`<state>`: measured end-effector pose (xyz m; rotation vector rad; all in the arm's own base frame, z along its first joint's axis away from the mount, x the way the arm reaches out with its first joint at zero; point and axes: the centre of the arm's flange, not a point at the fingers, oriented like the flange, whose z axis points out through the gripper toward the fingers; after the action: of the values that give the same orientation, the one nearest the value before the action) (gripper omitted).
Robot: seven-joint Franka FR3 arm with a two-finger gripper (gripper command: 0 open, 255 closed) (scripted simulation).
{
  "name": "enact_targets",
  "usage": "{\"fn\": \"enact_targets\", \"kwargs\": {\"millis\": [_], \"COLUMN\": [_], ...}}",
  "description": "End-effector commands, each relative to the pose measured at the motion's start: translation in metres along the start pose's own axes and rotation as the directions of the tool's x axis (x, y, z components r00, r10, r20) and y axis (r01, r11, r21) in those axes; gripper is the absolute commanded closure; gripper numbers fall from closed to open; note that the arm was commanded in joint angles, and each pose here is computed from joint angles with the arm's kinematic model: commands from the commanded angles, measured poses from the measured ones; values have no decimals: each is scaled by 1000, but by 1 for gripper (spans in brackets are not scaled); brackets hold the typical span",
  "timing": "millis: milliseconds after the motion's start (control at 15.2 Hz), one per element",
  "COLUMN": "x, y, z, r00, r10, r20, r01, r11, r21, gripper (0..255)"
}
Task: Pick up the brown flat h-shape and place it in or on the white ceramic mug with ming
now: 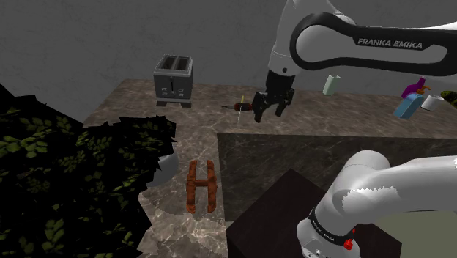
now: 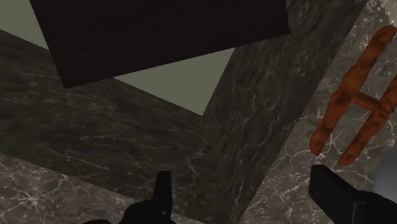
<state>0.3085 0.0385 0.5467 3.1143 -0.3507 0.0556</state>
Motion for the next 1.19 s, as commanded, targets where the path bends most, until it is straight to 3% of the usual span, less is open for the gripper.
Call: {"fn": "enact_targets", "kwargs": {"millis": [0, 1122], "x": [-3, -19], "y": [-20, -181], "z": [16, 154], "r00": [1000, 993], "r10": [11, 80], "r20": [8, 86], "r01": [-11, -89], "r11": [1000, 991], "r21": [12, 103], "gripper": [0, 0]}}
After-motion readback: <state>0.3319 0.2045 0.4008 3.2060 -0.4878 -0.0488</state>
